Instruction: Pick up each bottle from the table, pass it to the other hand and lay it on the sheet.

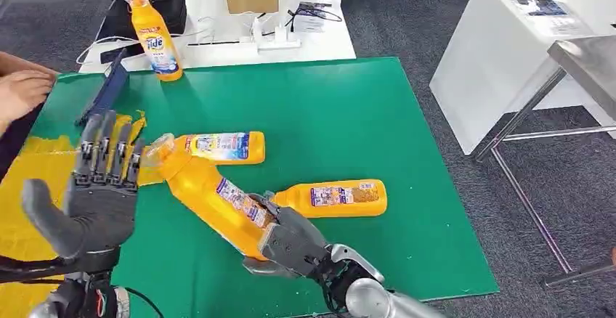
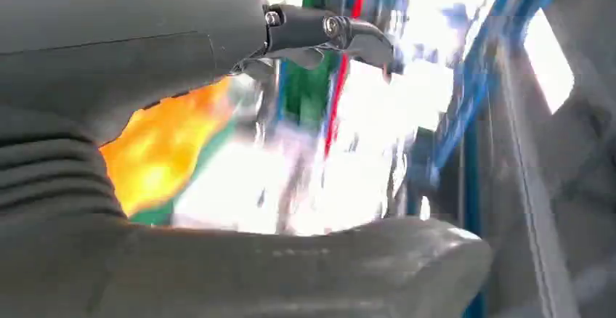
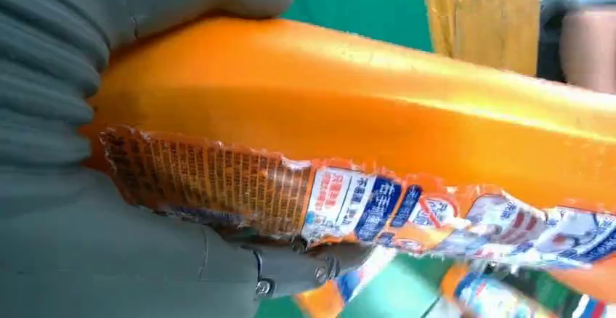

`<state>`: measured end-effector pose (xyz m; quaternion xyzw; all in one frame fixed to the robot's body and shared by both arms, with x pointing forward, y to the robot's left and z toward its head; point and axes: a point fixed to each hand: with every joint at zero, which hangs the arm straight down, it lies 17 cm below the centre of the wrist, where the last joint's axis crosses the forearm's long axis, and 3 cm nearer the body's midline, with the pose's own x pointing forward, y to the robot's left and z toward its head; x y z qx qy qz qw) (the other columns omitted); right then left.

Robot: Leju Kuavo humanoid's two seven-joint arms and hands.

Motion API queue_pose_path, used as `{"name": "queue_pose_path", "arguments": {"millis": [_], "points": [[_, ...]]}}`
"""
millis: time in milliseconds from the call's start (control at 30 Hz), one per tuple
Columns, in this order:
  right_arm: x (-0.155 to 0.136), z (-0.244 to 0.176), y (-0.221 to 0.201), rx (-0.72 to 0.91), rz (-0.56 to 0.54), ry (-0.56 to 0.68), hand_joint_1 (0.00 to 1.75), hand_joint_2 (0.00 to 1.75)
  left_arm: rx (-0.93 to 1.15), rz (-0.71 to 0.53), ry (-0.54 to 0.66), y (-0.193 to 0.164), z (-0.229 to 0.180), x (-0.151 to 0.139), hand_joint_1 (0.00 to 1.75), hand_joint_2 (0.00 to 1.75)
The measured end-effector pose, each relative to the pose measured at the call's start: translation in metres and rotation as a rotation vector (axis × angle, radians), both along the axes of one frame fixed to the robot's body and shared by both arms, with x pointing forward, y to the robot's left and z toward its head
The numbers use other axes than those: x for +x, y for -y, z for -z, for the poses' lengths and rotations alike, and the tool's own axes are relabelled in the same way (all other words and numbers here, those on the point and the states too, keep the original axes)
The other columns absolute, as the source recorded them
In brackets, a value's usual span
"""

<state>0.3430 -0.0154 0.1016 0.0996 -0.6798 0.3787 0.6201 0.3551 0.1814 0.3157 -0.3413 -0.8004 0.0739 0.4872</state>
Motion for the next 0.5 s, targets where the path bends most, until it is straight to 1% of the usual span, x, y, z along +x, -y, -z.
{"name": "queue_pose_path", "arguments": {"millis": [100,167,300,367,500], "points": [[-0.004,0.000,0.004,-0.004,0.010,0.014,1.75,1.75,0.004,0.128,-0.035,0.022,0.012,-0.009,0.00,1.75],[-0.006,-0.003,0.006,-0.011,0.018,0.049,1.75,1.75,0.019,0.174,-0.054,0.032,0.021,-0.016,0.00,1.75],[-0.008,-0.015,0.010,-0.010,0.044,0.117,1.75,1.75,0.049,0.201,-0.079,0.041,0.033,-0.022,0.00,1.75],[-0.009,-0.019,0.011,-0.003,0.050,0.128,1.75,1.75,0.061,0.207,-0.085,0.043,0.037,-0.024,0.00,1.75],[-0.017,-0.029,0.011,-0.019,0.036,0.170,1.75,1.75,0.072,0.209,-0.100,0.044,0.042,-0.025,0.00,1.75]]}}
